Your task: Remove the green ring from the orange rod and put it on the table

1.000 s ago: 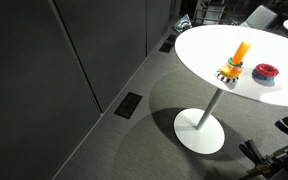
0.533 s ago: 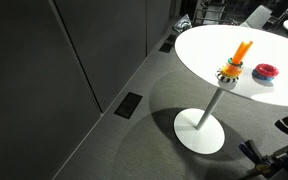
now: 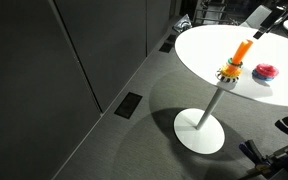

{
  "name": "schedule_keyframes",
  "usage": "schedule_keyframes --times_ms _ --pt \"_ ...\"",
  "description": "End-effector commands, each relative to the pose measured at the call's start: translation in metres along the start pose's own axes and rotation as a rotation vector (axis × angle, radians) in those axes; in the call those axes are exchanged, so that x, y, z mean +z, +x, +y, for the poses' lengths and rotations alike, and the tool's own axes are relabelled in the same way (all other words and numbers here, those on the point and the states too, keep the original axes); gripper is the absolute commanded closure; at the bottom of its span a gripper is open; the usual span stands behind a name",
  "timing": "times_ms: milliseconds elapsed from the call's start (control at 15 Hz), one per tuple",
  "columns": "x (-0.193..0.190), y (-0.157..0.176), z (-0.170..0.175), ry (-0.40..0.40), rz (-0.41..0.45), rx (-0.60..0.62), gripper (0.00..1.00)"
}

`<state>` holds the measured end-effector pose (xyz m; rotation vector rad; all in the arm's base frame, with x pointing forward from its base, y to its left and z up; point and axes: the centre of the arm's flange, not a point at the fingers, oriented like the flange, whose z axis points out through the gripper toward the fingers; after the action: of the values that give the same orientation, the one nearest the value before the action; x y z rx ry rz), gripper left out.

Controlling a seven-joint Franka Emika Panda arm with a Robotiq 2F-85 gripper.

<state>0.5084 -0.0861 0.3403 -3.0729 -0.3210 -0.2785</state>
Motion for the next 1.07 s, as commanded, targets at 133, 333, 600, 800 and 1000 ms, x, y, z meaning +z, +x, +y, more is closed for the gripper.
schedule_keyframes --times_ms 133,333,600,800,1000 --pt "0.0 0.0 0.0 0.0 0.0 0.0 0.0" --pt "0.016 -0.001 -0.001 0.016 -0.011 0.01 0.0" --pt "0.04 0.0 0.001 0.002 -0.012 0.028 0.0" --pt "0.059 0.002 0.003 -0.014 0.001 0.037 0.0" --pt "0.077 0.004 -0.001 -0.006 0.021 0.035 0.0"
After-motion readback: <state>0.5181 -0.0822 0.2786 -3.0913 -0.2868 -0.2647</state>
